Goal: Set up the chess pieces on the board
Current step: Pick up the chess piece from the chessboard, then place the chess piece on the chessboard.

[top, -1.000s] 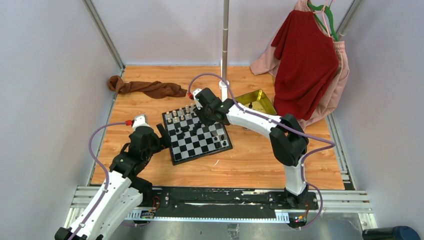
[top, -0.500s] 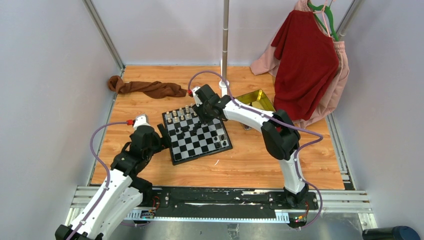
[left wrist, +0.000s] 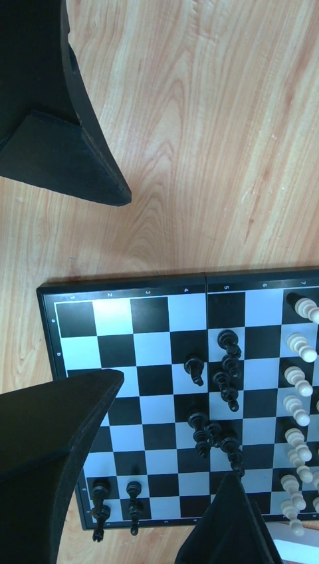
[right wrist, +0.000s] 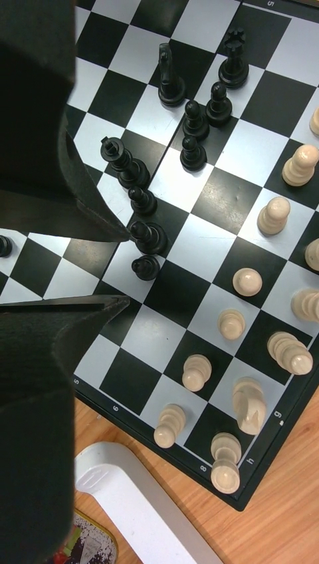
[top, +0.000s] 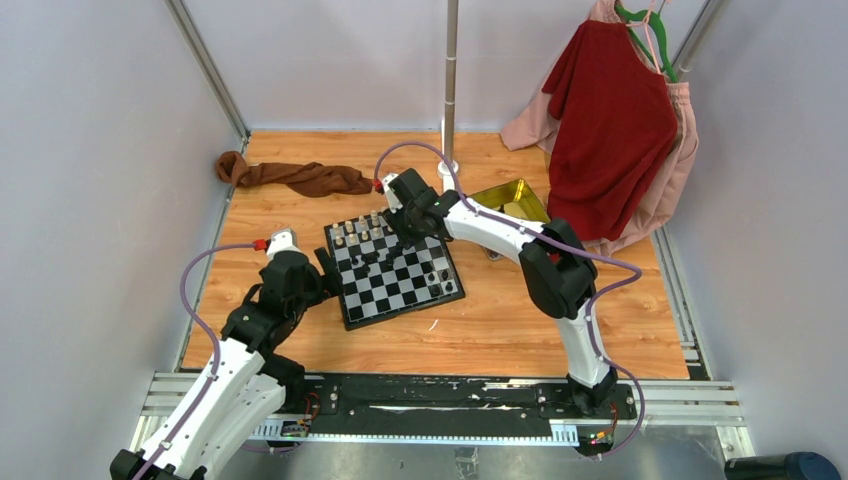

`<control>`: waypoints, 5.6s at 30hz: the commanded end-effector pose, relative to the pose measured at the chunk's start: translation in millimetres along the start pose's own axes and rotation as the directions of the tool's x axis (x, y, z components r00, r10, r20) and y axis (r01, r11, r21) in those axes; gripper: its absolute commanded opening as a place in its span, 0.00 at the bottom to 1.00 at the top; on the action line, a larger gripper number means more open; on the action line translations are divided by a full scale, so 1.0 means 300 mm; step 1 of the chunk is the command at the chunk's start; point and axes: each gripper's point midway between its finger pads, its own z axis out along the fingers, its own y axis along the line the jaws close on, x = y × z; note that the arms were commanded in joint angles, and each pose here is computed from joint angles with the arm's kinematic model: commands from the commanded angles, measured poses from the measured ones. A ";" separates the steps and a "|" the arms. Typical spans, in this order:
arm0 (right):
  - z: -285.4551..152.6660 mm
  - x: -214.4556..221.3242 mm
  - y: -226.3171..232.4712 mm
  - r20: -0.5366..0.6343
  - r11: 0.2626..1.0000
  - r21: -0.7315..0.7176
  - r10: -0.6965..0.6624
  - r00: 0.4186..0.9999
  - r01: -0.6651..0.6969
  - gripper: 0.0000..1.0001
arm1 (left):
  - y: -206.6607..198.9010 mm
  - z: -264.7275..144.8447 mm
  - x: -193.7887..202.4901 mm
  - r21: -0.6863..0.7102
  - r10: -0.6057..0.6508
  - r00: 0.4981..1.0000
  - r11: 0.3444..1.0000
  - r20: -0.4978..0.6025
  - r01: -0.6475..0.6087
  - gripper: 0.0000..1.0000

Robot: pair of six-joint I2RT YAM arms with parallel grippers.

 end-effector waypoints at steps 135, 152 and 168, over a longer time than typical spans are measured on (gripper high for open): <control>-0.108 0.290 0.193 -0.103 0.997 0.012 -0.069 0.992 0.070 0.01 | -0.031 0.003 -0.005 0.054 0.016 1.000 0.998 0.020 -0.017 1.00; -0.136 0.270 0.183 -0.086 0.996 0.024 -0.083 0.993 0.085 0.33 | -0.027 0.001 -0.008 0.049 0.014 1.000 0.999 0.024 -0.015 1.00; -0.179 0.130 0.188 -0.009 0.995 0.028 -0.100 0.995 0.101 0.34 | -0.025 0.001 -0.008 0.045 0.013 1.000 0.999 0.022 -0.014 1.00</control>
